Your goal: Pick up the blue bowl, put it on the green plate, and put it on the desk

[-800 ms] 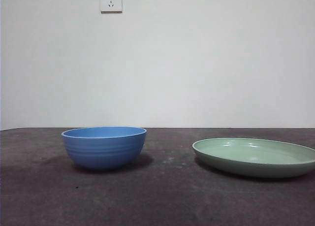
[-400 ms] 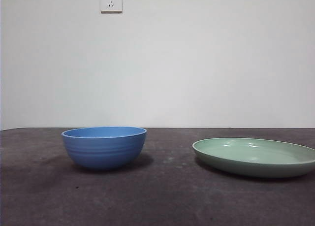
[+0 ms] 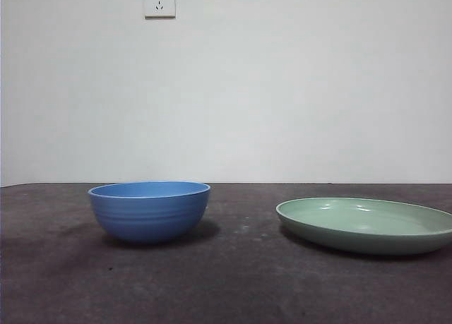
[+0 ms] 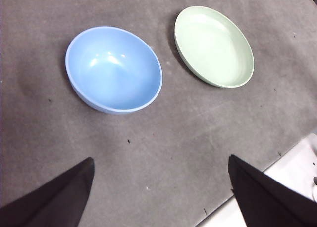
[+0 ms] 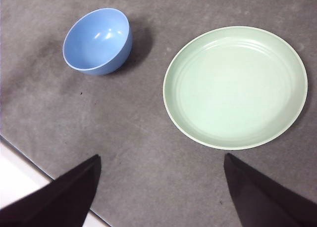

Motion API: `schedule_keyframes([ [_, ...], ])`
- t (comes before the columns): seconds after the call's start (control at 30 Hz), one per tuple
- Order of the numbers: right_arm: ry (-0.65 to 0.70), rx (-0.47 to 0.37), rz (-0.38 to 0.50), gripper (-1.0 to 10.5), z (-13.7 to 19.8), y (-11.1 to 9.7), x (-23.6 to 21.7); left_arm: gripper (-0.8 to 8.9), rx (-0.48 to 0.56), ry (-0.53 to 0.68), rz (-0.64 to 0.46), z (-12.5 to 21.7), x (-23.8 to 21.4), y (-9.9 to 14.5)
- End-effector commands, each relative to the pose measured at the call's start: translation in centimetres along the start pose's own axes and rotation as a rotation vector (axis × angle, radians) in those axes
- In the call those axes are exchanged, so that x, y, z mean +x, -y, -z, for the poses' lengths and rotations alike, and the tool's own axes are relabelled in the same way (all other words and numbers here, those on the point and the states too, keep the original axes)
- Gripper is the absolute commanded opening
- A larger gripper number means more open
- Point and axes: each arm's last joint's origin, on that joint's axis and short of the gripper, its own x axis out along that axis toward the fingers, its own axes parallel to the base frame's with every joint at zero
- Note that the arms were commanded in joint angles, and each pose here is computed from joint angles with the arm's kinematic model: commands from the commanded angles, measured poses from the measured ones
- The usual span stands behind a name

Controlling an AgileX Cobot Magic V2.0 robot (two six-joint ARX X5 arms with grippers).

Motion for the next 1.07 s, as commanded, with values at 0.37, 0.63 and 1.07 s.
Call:
schedule_keyframes([
  [0.37, 0.017, -0.012, -0.005, 4.0, -0.4, -0.2, -0.3, 4.33, -0.013, 0.011, -0.059, -4.0, 0.8, -0.1],
  [0.63, 0.017, -0.012, -0.005, 4.0, -0.4, -0.2, -0.3, 4.28, -0.003, -0.104, -0.16, -7.4, 4.9, -0.8],
  [1.07, 0.017, -0.012, -0.005, 4.0, -0.4, -0.2, -0.3, 4.27, 0.009, -0.259, -0.279, -9.2, 14.5, -3.7],
])
